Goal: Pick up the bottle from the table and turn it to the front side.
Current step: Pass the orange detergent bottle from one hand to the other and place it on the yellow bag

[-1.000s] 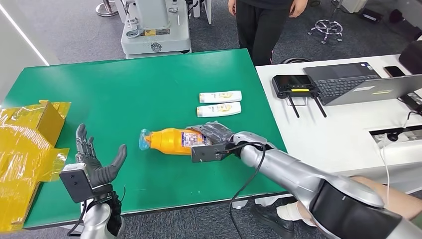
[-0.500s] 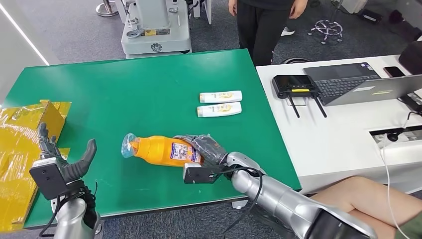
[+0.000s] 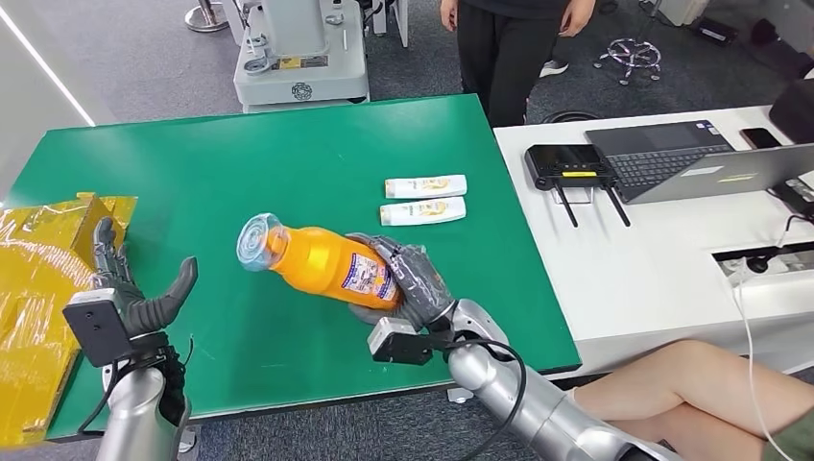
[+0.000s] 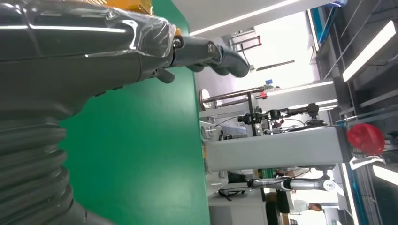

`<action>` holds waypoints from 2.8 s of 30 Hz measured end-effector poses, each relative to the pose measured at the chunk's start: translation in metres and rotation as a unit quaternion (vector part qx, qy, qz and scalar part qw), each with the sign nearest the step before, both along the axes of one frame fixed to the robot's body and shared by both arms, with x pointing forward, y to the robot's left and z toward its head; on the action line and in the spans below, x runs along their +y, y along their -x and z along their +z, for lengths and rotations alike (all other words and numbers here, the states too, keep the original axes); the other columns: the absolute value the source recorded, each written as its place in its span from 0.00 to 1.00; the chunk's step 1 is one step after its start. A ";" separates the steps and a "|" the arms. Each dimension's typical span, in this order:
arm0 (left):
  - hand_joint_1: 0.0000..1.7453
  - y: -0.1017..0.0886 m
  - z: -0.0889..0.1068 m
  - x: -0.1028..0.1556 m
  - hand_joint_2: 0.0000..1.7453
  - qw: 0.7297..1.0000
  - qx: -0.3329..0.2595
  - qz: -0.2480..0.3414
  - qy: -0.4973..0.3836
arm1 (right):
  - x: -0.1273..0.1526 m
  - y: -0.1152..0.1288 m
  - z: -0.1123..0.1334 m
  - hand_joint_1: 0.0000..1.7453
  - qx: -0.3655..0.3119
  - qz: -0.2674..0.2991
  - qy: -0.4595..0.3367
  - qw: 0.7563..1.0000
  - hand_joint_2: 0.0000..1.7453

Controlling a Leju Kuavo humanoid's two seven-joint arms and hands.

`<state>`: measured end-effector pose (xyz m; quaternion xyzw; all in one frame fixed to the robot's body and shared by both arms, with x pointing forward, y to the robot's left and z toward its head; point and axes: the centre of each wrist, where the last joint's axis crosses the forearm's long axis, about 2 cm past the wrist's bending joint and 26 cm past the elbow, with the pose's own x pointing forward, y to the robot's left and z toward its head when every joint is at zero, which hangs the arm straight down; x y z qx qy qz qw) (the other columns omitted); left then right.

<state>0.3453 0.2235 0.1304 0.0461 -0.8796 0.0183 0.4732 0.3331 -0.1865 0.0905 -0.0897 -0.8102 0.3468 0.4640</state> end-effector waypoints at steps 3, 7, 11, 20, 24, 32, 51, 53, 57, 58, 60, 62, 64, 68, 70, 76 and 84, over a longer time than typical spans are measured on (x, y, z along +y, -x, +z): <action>0.00 -0.002 -0.001 -0.009 1.00 0.999 0.009 -0.042 -0.004 | 0.001 -0.002 0.006 1.00 -0.017 -0.014 -0.035 0.999 1.00; 0.00 -0.003 -0.001 -0.023 1.00 0.997 0.016 -0.079 -0.009 | 0.000 -0.006 0.012 1.00 -0.030 -0.027 -0.048 0.998 1.00; 0.00 -0.001 -0.002 -0.034 1.00 0.992 0.020 -0.124 -0.017 | -0.004 -0.014 0.015 1.00 -0.032 -0.036 -0.031 0.998 1.00; 0.00 0.006 0.002 -0.063 1.00 0.976 0.023 -0.217 -0.026 | -0.024 -0.036 0.012 1.00 0.031 0.000 -0.034 0.999 1.00; 0.00 0.006 0.007 -0.076 1.00 0.970 0.016 -0.242 -0.030 | -0.027 -0.035 0.001 1.00 0.066 0.024 -0.051 0.996 1.00; 0.00 0.007 0.015 -0.091 1.00 0.963 0.010 -0.266 -0.034 | -0.026 -0.035 -0.008 1.00 0.090 0.027 -0.061 0.994 1.00; 0.00 0.013 0.030 -0.126 1.00 0.958 0.012 -0.285 0.024 | 0.038 -0.040 0.011 1.00 0.092 0.093 -0.106 0.986 1.00; 0.00 0.013 0.030 -0.128 1.00 0.958 0.012 -0.284 0.029 | 0.044 -0.041 0.015 1.00 0.091 0.097 -0.110 0.985 1.00; 0.00 0.014 0.031 -0.131 1.00 0.958 0.012 -0.285 0.033 | 0.052 -0.041 0.018 1.00 0.092 0.101 -0.115 0.984 1.00; 0.00 0.014 0.032 -0.132 1.00 0.958 0.012 -0.286 0.033 | 0.053 -0.040 0.018 1.00 0.093 0.102 -0.116 0.984 1.00; 0.00 0.015 0.032 -0.133 1.00 0.957 0.011 -0.288 0.033 | 0.056 -0.039 0.018 1.00 0.096 0.105 -0.117 0.983 1.00; 0.00 0.015 0.033 -0.135 1.00 0.957 0.012 -0.289 0.033 | 0.057 -0.038 0.017 1.00 0.102 0.110 -0.119 0.982 1.00; 0.00 0.015 0.033 -0.136 1.00 0.956 0.012 -0.290 0.034 | 0.059 -0.037 0.015 1.00 0.107 0.113 -0.120 0.980 1.00; 0.00 0.015 0.034 -0.137 1.00 0.956 0.012 -0.291 0.034 | 0.061 -0.036 0.014 1.00 0.113 0.116 -0.120 0.979 1.00; 0.00 0.016 0.034 -0.137 1.00 0.956 0.012 -0.291 0.034 | 0.063 -0.035 0.013 1.00 0.117 0.118 -0.120 0.979 1.00; 0.00 0.016 0.036 -0.140 1.00 0.955 0.012 -0.292 0.037 | 0.063 -0.030 0.005 1.00 0.140 0.123 -0.113 0.976 1.00; 0.00 0.015 0.034 -0.140 1.00 0.955 0.019 -0.293 0.038 | 0.057 -0.018 -0.013 1.00 0.187 0.128 -0.088 0.970 1.00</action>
